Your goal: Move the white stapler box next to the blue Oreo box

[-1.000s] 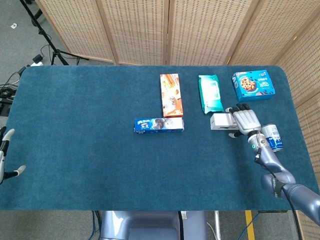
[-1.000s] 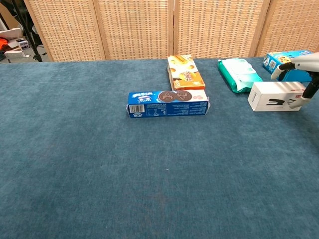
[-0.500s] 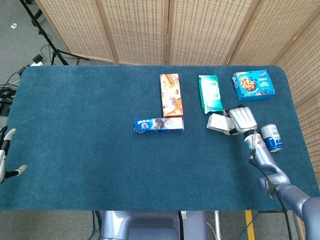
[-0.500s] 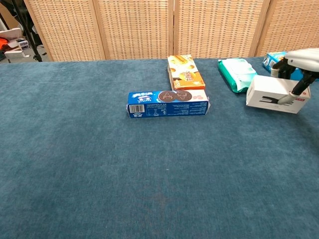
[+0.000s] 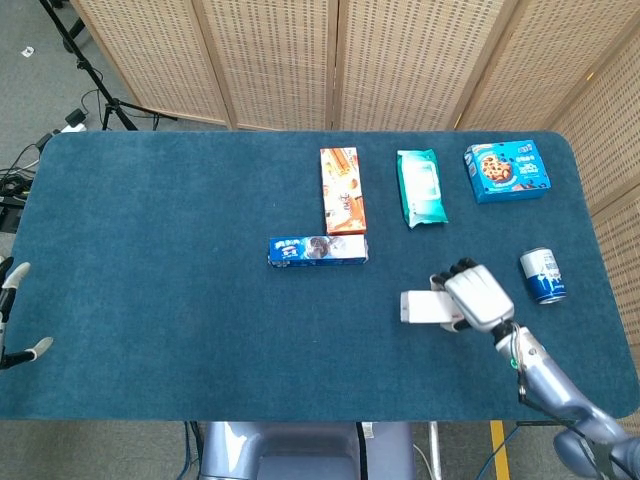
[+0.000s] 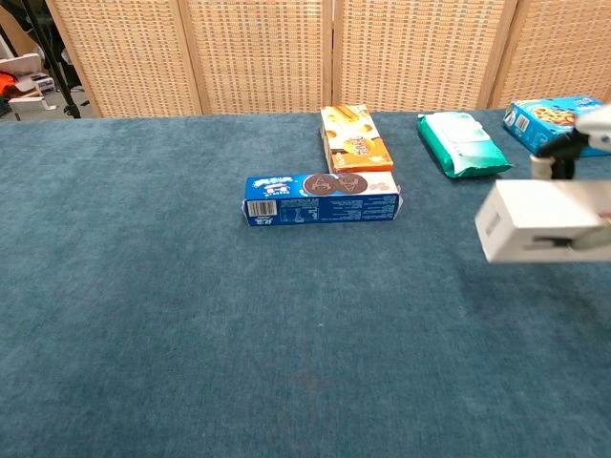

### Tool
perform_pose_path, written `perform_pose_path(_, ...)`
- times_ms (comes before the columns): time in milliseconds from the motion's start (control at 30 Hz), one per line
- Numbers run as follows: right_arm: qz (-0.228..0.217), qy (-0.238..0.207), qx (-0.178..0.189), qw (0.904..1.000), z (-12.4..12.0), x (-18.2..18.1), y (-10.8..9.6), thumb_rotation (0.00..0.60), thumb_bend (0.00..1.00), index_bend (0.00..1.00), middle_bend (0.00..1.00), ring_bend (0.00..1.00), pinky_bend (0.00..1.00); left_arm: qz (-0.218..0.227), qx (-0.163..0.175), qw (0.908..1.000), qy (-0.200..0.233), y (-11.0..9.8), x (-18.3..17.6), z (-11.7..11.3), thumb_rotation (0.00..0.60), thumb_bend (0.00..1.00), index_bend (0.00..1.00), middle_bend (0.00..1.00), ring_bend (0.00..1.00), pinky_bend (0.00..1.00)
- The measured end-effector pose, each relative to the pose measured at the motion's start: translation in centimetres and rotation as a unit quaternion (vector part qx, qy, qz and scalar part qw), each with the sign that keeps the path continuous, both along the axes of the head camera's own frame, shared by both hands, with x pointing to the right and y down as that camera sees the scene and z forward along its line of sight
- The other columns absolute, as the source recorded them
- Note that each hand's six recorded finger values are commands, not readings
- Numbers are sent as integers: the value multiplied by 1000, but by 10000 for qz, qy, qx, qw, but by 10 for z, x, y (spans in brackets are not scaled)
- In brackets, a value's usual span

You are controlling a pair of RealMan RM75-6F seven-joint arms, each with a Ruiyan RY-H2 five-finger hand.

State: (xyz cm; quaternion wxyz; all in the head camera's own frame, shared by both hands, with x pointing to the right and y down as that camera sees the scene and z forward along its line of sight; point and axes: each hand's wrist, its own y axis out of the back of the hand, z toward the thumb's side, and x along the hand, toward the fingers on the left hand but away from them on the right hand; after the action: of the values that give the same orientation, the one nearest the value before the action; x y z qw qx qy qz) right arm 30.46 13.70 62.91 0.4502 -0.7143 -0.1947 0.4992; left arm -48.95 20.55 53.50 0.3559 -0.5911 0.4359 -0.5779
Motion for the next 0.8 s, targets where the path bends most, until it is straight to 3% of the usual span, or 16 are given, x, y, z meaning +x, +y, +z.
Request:
perform_pose_path(133,49,224,-125,9997,2,4,21,600,339,509,573,429,298,25,-10,10000,16,2,0,-1,600,0,0,0,0,0)
perform_pose_path(533,310,604,-212,9975,27,-4,24,600,348,509,563,429,298,18,-86,9999,-52,1,0,4,600,0,0,0,0,0)
perform_pose_path(600,274,657,-239,9972,31,-6,23,600,244,462,463,379,278,17,-85,9999,-54,1,1,4,600,0,0,0,0,0)
perform_pose_path(667,258,690,-331,9967,34,-7,24,600,52,227,152,138,176,-4,-84,10000,-52,1,0,4,600,0,0,0,0,0)
perform_pose_path(700,273,690,-404,9964,36,-7,25,600,3,105,37,36,119,-15,-81,10000,-48,1,-1,4,600,0,0,0,0,0)
perform_pose_path(800,398,610,-600,9955,36,-10,26,600,0,8,0,0,60,-24,-76,10000,-41,1,-1,3,600,0,0,0,0,0)
